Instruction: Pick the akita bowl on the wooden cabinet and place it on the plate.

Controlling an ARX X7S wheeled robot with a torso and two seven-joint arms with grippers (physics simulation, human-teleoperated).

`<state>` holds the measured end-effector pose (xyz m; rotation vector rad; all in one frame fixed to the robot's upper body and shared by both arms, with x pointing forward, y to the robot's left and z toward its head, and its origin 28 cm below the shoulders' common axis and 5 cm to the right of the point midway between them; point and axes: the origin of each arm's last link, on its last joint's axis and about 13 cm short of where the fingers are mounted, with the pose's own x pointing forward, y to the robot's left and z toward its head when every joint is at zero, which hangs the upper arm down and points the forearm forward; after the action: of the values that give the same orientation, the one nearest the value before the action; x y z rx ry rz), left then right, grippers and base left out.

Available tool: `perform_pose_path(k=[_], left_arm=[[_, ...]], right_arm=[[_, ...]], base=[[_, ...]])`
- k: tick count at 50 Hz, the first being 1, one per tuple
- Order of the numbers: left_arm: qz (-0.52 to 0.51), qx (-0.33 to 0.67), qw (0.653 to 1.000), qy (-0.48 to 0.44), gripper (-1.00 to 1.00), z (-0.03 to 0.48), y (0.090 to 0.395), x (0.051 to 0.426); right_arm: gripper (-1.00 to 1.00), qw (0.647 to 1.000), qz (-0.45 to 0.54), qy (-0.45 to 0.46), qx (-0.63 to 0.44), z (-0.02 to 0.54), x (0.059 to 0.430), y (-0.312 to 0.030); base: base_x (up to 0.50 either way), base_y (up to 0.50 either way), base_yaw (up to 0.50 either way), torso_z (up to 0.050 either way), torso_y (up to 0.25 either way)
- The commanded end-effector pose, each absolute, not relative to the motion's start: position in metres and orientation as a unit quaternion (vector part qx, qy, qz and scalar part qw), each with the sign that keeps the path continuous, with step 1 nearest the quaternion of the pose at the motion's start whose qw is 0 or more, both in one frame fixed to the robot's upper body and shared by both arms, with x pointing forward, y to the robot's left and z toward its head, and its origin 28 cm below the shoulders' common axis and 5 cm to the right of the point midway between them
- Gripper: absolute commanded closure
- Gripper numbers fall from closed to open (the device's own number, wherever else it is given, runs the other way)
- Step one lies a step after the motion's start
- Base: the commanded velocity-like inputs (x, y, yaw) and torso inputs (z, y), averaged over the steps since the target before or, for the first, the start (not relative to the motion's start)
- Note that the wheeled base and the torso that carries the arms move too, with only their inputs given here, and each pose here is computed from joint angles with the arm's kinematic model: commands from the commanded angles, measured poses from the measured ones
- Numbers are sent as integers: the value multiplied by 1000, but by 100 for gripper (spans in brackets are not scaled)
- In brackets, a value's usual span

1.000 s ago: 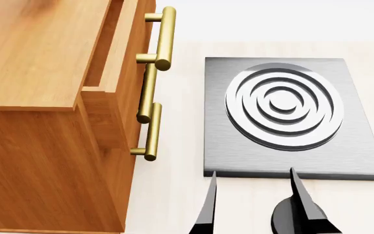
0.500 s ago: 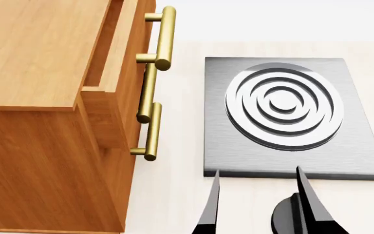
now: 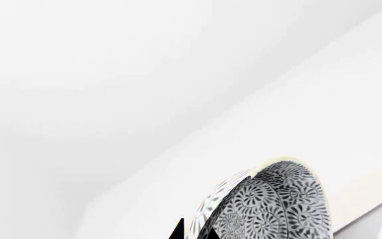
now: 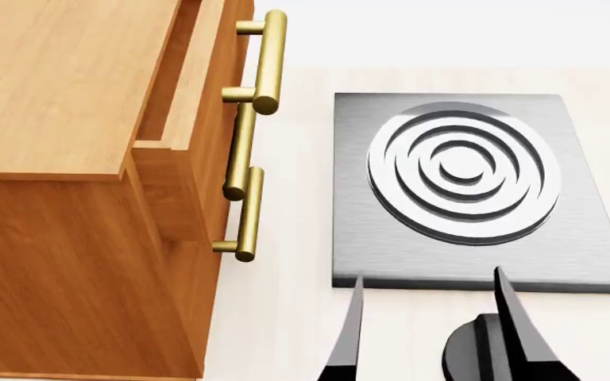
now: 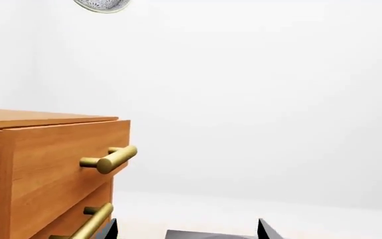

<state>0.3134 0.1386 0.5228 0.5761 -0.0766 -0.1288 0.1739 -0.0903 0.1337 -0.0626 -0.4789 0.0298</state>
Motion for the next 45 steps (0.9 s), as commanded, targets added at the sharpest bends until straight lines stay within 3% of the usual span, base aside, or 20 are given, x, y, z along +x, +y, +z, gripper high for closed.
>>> perform_pose_path(k=[1,26,45], left_arm=[[-71,307,946,-71,100,533,126,297],[-130,381,910,-95,100,520,92,272],[-160,371,911,-83,100,506,82,275]], right_arm=[[-100,969,13,-246,-28,138,170,-91],[-100,961,7,-274,-25,152,158,-94],[-100,956,-6,-293,-17,164,153,-95]], base=[[0,0,0,0,0],[0,0,0,0,0],[0,0,0,0,0]])
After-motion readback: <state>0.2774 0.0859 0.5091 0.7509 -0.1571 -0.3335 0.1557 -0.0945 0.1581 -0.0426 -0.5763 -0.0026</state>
